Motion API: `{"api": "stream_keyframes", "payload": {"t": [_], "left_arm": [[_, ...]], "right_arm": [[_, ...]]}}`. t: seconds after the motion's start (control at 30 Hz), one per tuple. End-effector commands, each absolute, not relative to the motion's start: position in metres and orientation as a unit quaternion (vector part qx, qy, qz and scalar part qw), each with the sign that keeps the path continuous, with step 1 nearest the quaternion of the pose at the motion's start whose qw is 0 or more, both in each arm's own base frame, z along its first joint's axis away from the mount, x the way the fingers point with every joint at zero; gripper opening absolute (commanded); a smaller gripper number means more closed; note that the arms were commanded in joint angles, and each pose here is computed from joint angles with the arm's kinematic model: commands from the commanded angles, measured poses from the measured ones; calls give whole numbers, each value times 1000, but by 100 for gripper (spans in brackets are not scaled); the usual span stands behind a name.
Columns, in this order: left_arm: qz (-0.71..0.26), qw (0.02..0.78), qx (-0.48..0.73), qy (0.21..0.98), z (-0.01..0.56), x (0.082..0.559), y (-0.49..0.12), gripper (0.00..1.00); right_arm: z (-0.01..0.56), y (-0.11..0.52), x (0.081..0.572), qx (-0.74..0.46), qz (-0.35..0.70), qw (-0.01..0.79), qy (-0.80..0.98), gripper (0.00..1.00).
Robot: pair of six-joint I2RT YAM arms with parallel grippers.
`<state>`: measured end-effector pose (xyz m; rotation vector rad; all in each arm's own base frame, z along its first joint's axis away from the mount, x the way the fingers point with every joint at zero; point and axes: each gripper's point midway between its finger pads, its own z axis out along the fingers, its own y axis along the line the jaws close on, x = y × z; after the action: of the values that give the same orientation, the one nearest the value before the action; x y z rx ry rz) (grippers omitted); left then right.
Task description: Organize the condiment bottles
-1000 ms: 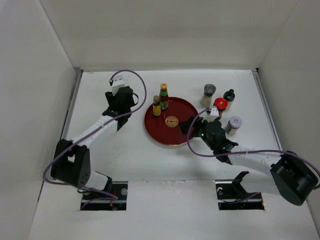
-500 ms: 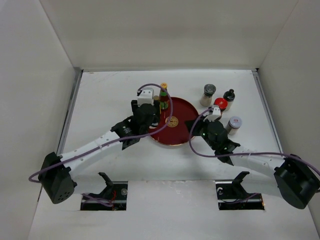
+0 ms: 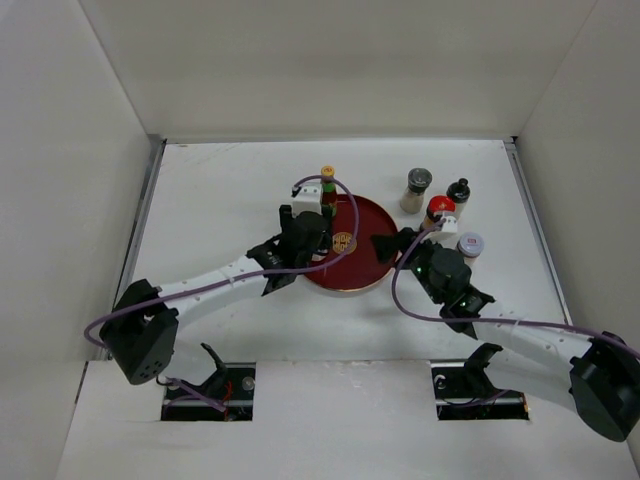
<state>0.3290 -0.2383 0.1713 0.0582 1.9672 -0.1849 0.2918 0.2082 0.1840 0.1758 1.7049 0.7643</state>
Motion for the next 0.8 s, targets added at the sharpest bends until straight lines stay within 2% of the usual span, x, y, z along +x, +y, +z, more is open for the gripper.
{"api": "stream_keyframes", "payload": {"t": [0.0, 0.2, 0.3, 0.43, 0.53, 0.57, 0.67, 0.73, 0.77], "left_arm": [[-108, 583, 7, 805, 186, 341, -247, 41], [-88, 581, 21, 809, 174, 339, -242, 46], [-89, 584, 21, 807, 174, 337, -239, 64], [-102, 591, 18, 800, 181, 334, -238, 83], [-115, 603, 10, 789, 192, 332, -234, 92], [-120, 609, 6, 784, 197, 330, -231, 98], [-149, 634, -18, 759, 220, 323, -220, 100], [-177, 659, -48, 730, 236, 315, -209, 100], [-200, 673, -70, 709, 244, 310, -202, 100]], "right_arm": [[198, 199, 298, 93, 324, 616, 712, 78], [198, 197, 302, 92, 311, 620, 714, 88], [208, 193, 304, 94, 303, 626, 712, 94], [229, 184, 308, 101, 286, 635, 711, 95], [246, 174, 313, 114, 269, 642, 709, 95], [250, 170, 315, 116, 262, 644, 710, 95], [261, 155, 322, 131, 233, 651, 711, 90], [264, 141, 327, 148, 205, 654, 713, 78], [265, 134, 329, 157, 189, 655, 714, 63]]}}
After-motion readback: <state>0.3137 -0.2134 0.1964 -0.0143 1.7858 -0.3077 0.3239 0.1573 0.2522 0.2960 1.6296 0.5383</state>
